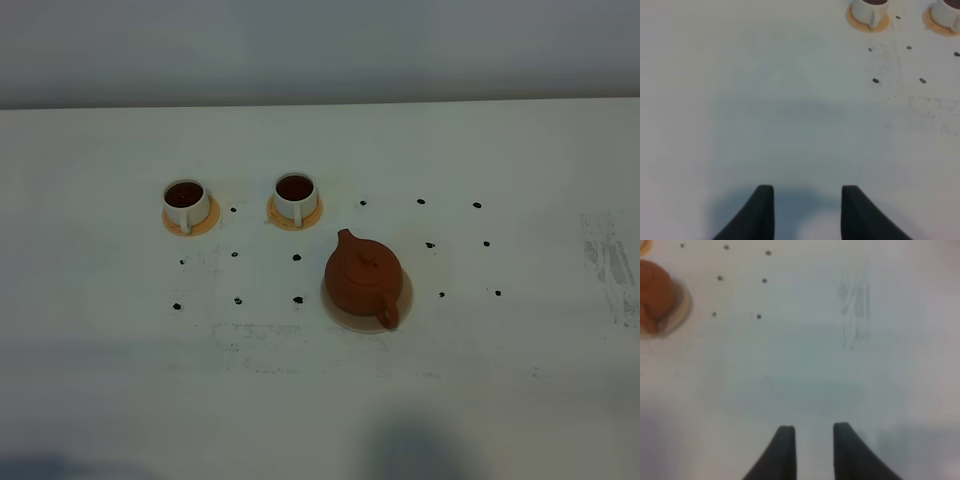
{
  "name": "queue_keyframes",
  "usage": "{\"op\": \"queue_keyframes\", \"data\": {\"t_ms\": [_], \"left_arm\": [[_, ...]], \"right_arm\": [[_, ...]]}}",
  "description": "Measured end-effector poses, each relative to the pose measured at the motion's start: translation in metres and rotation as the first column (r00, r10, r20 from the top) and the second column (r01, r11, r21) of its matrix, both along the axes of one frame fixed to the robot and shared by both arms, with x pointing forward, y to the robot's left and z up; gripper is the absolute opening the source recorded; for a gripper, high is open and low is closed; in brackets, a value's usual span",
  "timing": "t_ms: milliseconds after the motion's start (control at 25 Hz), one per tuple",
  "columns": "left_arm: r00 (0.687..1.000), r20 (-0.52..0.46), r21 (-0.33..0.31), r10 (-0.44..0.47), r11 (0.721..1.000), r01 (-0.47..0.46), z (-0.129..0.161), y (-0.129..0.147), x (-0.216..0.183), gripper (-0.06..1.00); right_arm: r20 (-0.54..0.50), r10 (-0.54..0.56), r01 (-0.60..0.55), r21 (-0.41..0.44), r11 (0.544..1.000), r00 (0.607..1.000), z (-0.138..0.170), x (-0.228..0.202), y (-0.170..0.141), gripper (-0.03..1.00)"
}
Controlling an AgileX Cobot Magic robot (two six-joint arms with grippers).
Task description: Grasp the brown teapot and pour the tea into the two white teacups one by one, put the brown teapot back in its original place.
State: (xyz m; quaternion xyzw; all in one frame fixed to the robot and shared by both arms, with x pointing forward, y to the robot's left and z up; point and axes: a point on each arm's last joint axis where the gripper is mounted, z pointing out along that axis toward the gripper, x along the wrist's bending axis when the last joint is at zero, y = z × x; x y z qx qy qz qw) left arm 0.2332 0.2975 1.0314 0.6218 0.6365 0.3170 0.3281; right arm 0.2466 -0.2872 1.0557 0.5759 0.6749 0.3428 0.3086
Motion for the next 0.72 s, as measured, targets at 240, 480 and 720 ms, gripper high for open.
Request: {"op": "queue_keyframes", "data": {"t_ms": [240,480,720], "left_arm": [[1.0,0.0,0.0,0.0,1.0,0.0,0.0,0.0,0.0,0.31],[1.0,0.0,0.0,0.0,1.0,0.0,0.0,0.0,0.0,0.31],[1.0,0.0,0.0,0.0,1.0,0.0,0.0,0.0,0.0,0.31]], "right_arm": [[0.036,0.001,-0.001,0.0,1.0,0.999,0.0,-0.006,0.0,0.21],[0.113,0.002,-0.002,0.002,1.0,0.994,0.0,-0.018,0.001,0.21],[0.112,0.005,-0.006,0.007,1.0,0.994,-0.001,-0.018,0.001,0.21]]}}
